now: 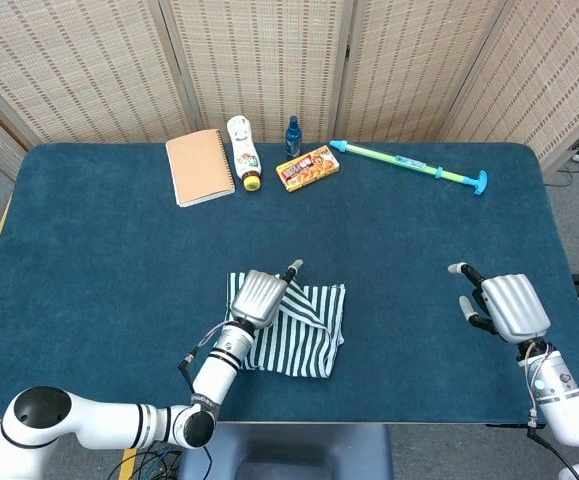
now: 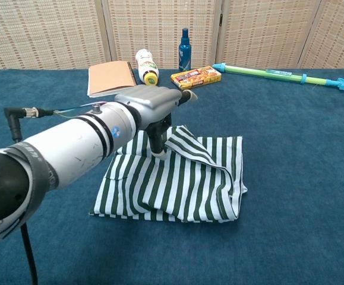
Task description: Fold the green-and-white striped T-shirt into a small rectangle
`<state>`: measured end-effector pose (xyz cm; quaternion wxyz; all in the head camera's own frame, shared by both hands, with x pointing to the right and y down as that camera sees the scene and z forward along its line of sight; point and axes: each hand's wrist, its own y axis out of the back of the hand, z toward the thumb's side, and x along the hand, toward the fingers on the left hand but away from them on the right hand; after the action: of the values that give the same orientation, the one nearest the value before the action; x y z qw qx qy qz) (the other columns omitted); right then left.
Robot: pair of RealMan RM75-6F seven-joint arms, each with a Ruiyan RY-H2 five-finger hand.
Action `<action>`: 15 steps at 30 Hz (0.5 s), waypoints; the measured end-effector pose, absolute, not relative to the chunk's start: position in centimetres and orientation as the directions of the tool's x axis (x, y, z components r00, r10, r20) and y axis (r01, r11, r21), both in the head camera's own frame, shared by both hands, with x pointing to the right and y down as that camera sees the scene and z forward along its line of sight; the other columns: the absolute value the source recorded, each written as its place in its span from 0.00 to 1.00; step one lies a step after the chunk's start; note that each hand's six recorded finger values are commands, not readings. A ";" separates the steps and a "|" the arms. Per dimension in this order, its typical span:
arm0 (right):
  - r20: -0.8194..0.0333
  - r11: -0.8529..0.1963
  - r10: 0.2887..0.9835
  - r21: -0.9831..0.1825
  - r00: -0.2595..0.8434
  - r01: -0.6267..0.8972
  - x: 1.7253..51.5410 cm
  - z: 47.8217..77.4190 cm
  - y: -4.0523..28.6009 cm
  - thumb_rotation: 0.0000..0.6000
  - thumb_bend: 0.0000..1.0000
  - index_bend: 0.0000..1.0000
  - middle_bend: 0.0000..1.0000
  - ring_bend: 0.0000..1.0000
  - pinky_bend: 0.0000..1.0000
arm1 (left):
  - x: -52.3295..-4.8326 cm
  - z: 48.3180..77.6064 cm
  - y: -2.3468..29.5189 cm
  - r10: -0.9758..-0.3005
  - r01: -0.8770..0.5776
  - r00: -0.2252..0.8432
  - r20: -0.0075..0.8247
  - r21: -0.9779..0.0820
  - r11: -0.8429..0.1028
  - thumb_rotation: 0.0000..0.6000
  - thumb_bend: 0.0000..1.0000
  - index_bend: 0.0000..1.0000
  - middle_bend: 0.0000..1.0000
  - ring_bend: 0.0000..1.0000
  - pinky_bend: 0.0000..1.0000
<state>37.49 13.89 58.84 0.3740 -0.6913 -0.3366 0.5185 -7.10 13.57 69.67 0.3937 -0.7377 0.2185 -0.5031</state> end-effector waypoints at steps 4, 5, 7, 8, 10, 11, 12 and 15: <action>-0.465 -0.492 0.855 -0.867 0.231 0.076 37.7 58.8 13.8 1.00 0.48 0.25 0.97 1.00 1.00 | -6.8 70.5 13.1 -0.728 0.065 0.381 0.570 -0.802 -0.594 1.00 0.13 0.00 0.86 0.85 0.99; -0.465 -0.492 0.855 -0.867 0.230 0.076 37.7 58.8 13.8 1.00 0.48 0.25 0.97 1.00 1.00 | -6.6 70.6 13.0 -0.731 0.057 0.378 0.568 -0.803 -0.594 1.00 0.13 0.00 0.86 0.85 0.99; -0.465 -0.492 0.855 -0.867 0.227 0.076 37.8 58.8 13.8 1.00 0.48 0.25 0.97 1.00 1.00 | -6.2 70.8 12.6 -0.742 0.032 0.374 0.556 -0.807 -0.589 1.00 0.13 0.00 0.86 0.85 0.99; -0.466 -0.492 0.855 -0.867 0.226 0.077 37.8 58.8 13.8 1.00 0.48 0.25 0.97 1.00 1.00 | -6.0 70.8 12.4 -0.747 0.020 0.374 0.550 -0.810 -0.586 1.00 0.13 0.00 0.86 0.85 0.99; -0.466 -0.493 0.856 -0.867 0.224 0.078 37.9 58.9 13.8 1.00 0.48 0.25 0.97 1.00 1.00 | -5.5 70.9 12.1 -0.758 -0.007 0.377 0.532 -0.817 -0.577 1.00 0.13 0.00 0.86 0.85 0.99; -0.467 -0.493 0.856 -0.867 0.224 0.079 37.9 58.9 13.8 1.00 0.48 0.25 0.97 1.00 1.00 | -5.3 70.9 11.9 -0.763 -0.013 0.378 0.525 -0.821 -0.571 1.00 0.13 0.00 0.86 0.85 0.99; -0.466 -0.493 0.856 -0.867 0.222 0.079 37.9 58.9 13.8 1.00 0.48 0.25 0.97 1.00 1.00 | -5.1 70.9 11.8 -0.767 -0.019 0.378 0.518 -0.824 -0.566 1.00 0.13 0.00 0.86 0.85 0.99; -0.466 -0.491 0.858 -0.868 0.219 0.079 38.1 58.8 13.8 1.00 0.48 0.25 0.97 1.00 1.00 | -4.4 71.0 11.4 -0.781 -0.036 0.377 0.499 -0.834 -0.550 1.00 0.13 0.00 0.86 0.85 0.99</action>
<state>38.08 13.80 58.84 0.3716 -0.6864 -0.3411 0.5238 -4.41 11.35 71.03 0.3843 -0.7354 0.2778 -0.4842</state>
